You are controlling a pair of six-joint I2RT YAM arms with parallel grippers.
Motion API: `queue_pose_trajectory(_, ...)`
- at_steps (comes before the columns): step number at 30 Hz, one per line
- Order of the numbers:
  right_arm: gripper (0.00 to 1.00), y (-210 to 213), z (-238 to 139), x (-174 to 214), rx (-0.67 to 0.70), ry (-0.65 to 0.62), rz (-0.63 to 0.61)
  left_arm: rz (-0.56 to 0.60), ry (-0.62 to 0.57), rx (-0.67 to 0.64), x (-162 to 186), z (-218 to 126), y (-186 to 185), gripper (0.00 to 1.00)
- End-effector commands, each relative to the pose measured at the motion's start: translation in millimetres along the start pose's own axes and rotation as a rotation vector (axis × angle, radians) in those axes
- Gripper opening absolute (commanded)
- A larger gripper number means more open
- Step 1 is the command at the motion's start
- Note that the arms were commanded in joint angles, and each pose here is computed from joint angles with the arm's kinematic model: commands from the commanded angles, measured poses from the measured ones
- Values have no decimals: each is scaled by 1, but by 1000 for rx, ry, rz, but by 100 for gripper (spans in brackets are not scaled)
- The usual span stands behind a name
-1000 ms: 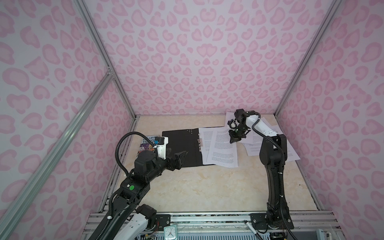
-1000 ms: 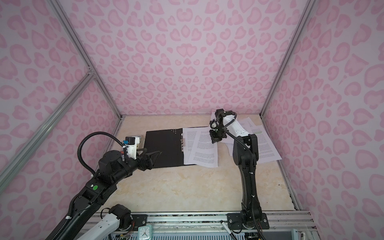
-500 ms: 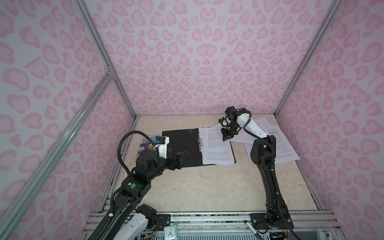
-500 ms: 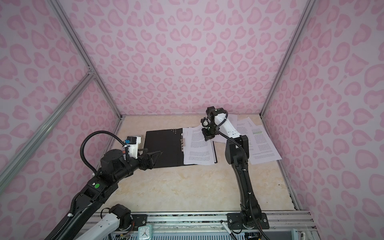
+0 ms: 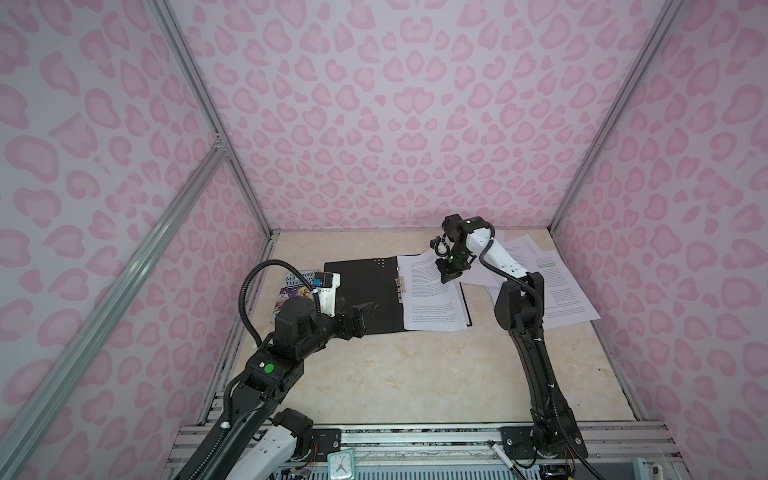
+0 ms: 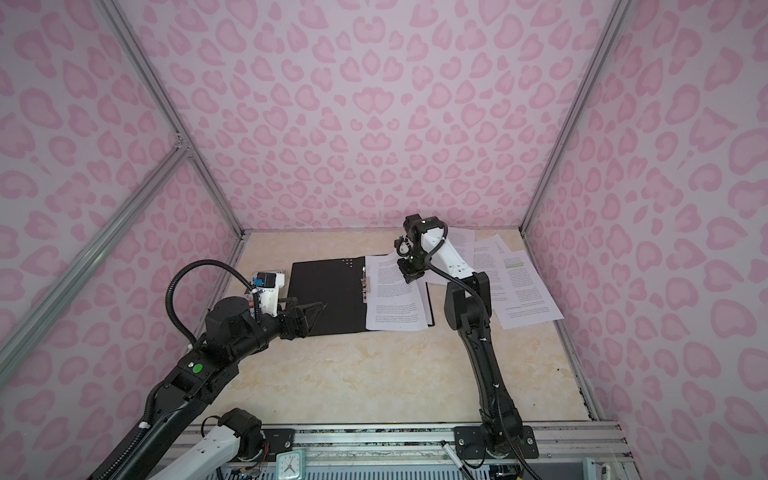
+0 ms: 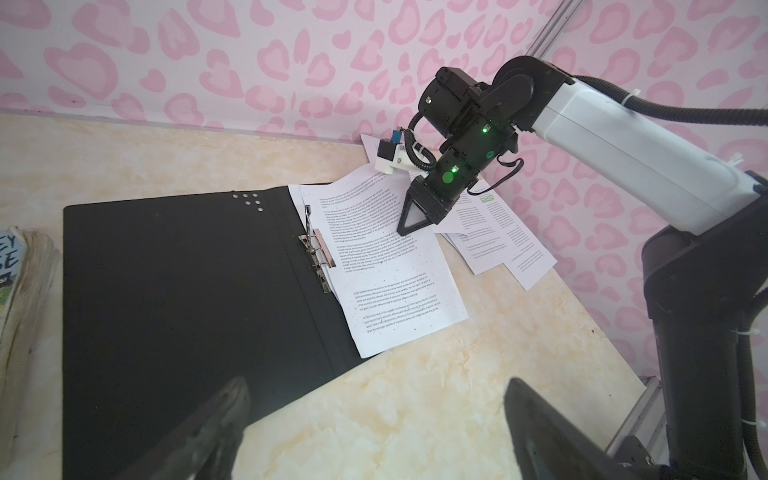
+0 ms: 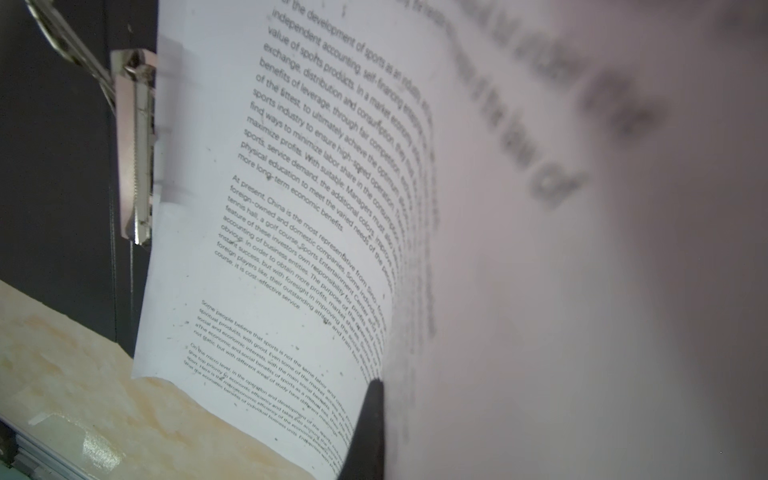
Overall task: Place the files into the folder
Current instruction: 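Lower the sheet onto the first sheet in the folder with the right gripper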
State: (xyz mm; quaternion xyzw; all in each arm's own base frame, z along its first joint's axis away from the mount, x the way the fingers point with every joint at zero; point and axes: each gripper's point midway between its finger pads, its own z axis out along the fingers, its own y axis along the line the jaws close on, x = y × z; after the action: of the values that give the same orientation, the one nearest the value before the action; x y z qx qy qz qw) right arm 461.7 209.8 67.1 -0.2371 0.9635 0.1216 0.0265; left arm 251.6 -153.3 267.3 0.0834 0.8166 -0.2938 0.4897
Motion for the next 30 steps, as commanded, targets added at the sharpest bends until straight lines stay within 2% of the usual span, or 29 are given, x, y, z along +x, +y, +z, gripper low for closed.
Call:
queue_pose_trajectory(1, 5, 2, 7, -1, -13, 11, -10, 8, -22, 17, -5, 2, -3, 97)
queue_pose_trajectory(9, 24, 2, 13, -8, -20, -10, 22, 5, -17, 17, -5, 3, -2, 97)
queue_pose_trajectory(16, 34, 2, 14, -20, -35, -57, 62, 2, -16, 15, -4, 3, -1, 97)
queue_pose_trajectory(24, 41, -11, 15, -25, -6, -80, 126, 0, -15, 19, -4, 4, -2, 97)
queue_pose_trajectory(27, 41, -21, 14, -26, 37, -85, 149, -1, -16, 20, -5, 4, -2, 97)
queue_pose_trajectory(30, 39, -20, 16, -29, 25, -95, 153, -3, -14, 20, -4, 4, -1, 97)
